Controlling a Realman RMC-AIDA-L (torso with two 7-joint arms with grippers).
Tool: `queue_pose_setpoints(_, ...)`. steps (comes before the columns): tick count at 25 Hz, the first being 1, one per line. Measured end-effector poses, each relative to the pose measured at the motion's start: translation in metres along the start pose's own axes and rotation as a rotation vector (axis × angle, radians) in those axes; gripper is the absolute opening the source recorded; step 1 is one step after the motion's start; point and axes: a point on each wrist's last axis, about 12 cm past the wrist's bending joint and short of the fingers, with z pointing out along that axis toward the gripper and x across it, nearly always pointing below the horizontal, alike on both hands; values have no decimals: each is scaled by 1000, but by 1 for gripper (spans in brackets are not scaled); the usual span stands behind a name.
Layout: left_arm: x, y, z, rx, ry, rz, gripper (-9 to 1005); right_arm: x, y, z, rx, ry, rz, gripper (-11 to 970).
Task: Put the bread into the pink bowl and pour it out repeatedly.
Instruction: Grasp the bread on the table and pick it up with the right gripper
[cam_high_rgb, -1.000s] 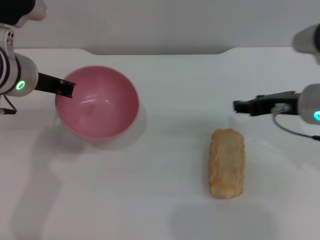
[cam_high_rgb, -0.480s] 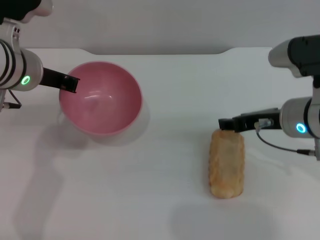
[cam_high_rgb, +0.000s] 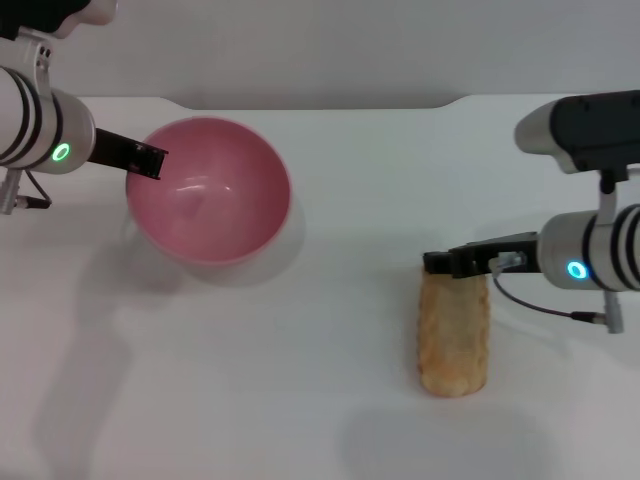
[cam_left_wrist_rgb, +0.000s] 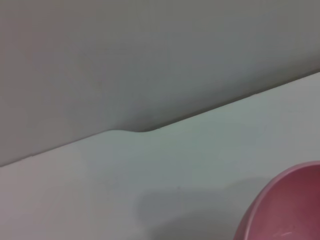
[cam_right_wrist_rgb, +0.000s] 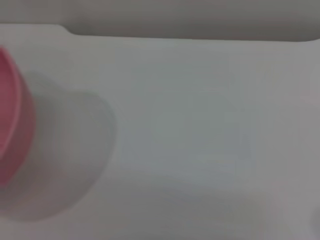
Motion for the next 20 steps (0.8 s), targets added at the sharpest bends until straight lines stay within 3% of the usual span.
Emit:
queue_pose_setpoints(12, -2, -1, 2, 2, 2, 14, 46, 4, 8, 17, -36, 49, 11, 637)
queue_pose_setpoints(20, -2, -1, 2, 3, 8, 18, 47, 8, 15, 19, -13, 85, -42, 521)
